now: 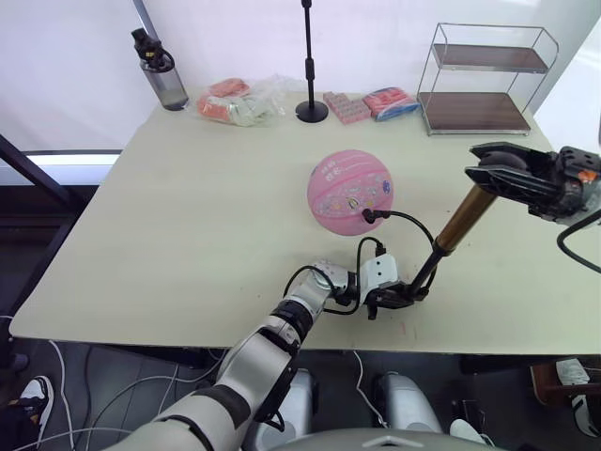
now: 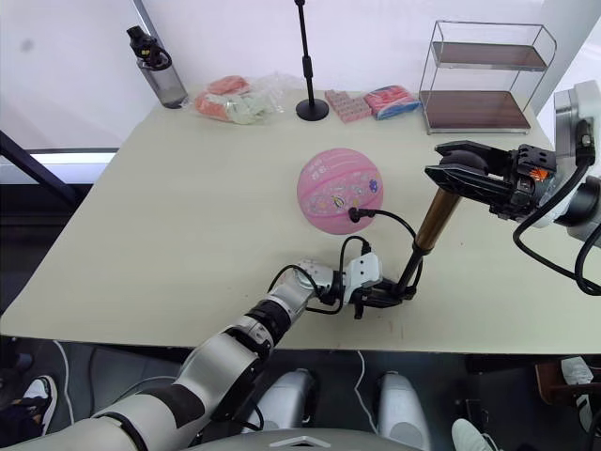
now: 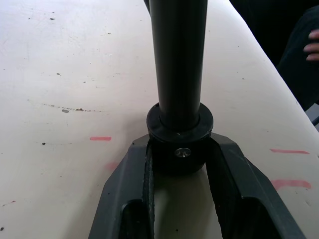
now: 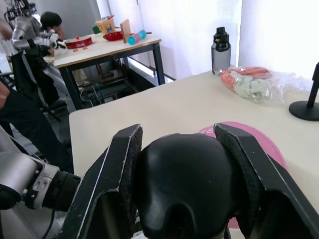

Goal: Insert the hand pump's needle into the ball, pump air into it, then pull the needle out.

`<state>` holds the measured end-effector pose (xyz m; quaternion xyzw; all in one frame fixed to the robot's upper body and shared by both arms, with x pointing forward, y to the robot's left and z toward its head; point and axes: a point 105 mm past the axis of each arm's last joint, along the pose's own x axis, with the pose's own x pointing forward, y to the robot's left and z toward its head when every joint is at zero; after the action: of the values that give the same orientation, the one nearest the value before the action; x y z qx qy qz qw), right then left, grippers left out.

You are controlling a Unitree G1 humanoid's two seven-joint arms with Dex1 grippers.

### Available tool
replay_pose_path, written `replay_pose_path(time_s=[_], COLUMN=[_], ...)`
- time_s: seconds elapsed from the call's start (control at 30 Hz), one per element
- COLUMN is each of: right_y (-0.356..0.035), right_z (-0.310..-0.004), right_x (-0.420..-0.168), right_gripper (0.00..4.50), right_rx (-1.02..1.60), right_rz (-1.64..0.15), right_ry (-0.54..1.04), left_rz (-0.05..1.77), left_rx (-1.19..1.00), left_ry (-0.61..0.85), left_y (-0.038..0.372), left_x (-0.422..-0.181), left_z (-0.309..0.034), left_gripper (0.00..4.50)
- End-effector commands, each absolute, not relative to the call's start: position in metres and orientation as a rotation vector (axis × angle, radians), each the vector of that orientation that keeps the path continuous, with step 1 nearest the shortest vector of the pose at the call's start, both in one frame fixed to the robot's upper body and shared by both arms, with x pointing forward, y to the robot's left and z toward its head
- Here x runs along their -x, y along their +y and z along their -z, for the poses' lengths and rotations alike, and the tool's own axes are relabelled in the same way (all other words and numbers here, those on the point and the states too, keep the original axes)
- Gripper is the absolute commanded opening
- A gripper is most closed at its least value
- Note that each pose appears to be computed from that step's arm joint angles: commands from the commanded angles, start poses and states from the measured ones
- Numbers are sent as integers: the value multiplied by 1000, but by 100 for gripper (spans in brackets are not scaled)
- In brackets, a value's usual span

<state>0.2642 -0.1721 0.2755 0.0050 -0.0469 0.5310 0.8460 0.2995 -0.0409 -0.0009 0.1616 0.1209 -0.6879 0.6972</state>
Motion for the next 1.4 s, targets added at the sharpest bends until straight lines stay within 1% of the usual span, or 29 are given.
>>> replay_pose_path(time_s=[0.03,0.1,0.27,0.37,0.53,0.7,0.8,0.9,1.0,1.1,1.13,1.3,1.4], right_y=[-179,-173,-162,-159,-156,-153,-152,-151,-153,-155,-157,-163,-169], right_z=[-257,-234,-193,-161,-120,-92,-85,-92,-127,-149,-163,-214,-237], right_x=[-271,-273,-275,-274,-270,-264,-261,-261,-266,-266,-266,-262,-260], right_gripper=[192,192,192,192,192,192,192,192,192,192,192,192,192], right_rx=[71,47,-14,-47,-109,-105,-96,-89,-68,-36,-20,15,39], right_rz=[-1049,-1056,-1058,-1058,-1042,-1040,-1044,-1044,-1049,-1057,-1059,-1077,-1075], right_ry=[-83,-41,15,75,154,217,230,202,99,50,20,-60,-87], left_rz=[1472,1472,1471,1467,1463,1463,1463,1464,1462,1461,1462,1465,1469], left_rx=[-384,-385,-383,-380,-375,-371,-369,-366,-366,-366,-366,-364,-362], left_ry=[631,631,632,632,632,631,631,631,633,632,631,628,626], left_y=[9,9,10,11,11,10,10,10,11,10,10,7,5], left_x=[-272,-272,-272,-272,-272,-271,-271,-270,-270,-271,-270,-270,-269], left_z=[71,71,71,71,71,72,72,73,73,73,72,72,72], left_gripper=[103,103,103,103,103,103,103,103,103,103,103,103,103])
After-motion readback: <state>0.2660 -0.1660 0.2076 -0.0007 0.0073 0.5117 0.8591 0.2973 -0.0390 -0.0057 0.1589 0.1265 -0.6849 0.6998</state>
